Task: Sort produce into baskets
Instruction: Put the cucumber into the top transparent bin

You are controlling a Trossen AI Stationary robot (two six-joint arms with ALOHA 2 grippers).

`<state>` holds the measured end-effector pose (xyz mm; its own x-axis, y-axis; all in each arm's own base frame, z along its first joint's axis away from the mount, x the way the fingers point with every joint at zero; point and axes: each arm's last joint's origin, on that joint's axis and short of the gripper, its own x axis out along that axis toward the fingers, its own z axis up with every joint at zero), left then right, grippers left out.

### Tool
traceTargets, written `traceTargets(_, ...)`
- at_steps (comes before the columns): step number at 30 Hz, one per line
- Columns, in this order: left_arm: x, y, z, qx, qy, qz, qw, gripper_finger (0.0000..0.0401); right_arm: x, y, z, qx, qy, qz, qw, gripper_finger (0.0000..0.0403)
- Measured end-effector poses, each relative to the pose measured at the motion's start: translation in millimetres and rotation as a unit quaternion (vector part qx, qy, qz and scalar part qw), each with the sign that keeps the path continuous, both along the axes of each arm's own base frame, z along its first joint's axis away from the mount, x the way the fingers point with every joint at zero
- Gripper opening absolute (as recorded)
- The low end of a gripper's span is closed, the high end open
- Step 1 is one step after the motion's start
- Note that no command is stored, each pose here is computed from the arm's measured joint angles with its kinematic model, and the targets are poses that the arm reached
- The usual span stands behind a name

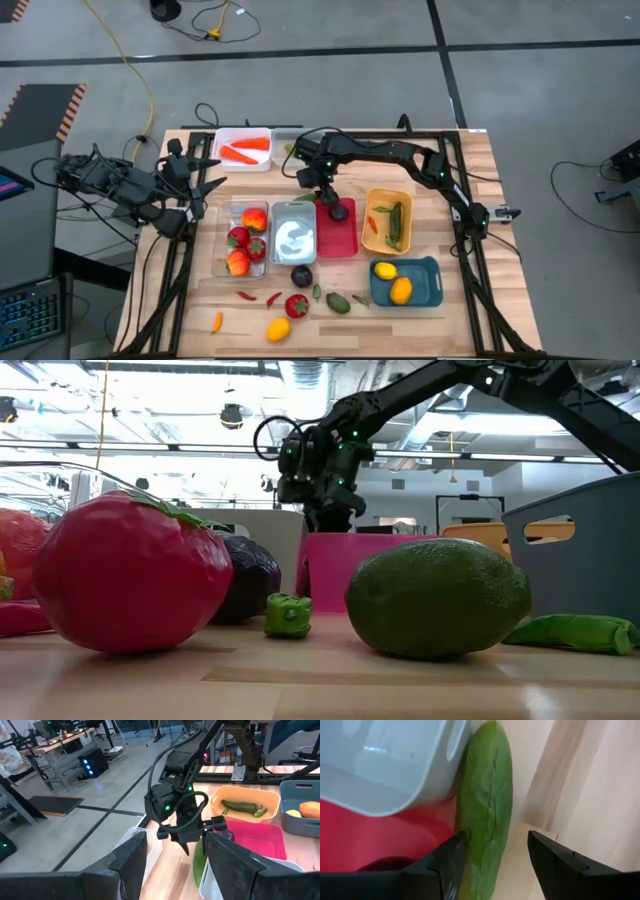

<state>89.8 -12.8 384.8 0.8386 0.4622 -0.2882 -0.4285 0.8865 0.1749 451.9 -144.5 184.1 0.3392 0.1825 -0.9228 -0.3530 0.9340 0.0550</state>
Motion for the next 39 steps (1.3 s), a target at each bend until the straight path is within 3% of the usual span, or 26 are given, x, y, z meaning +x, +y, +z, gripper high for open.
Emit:
traceTargets(11,-0.1,0.0,-0.1,0.000,0.001,0.000,1.000,0.0192,0.7,0.5,-3.0,0.005,0.008,-0.018,1.000,0.0239)
traceTargets(22,-0.2,0.1,-0.4,0.001,0.002,0.000,1.000,0.0192,-5.5,-2.5,-8.9,-0.029,0.051,-0.056,0.997,0.0237)
traceTargets(33,-0.2,0.1,-0.4,0.001,0.002,0.000,1.000,0.0192,-6.0,-5.9,-8.7,-0.029,0.048,-0.061,0.997,0.0152)
traceTargets(39,-0.2,0.1,-0.4,0.001,0.002,0.000,1.000,0.0192,-5.7,-4.9,-5.8,-0.029,0.050,-0.059,0.997,0.0146)
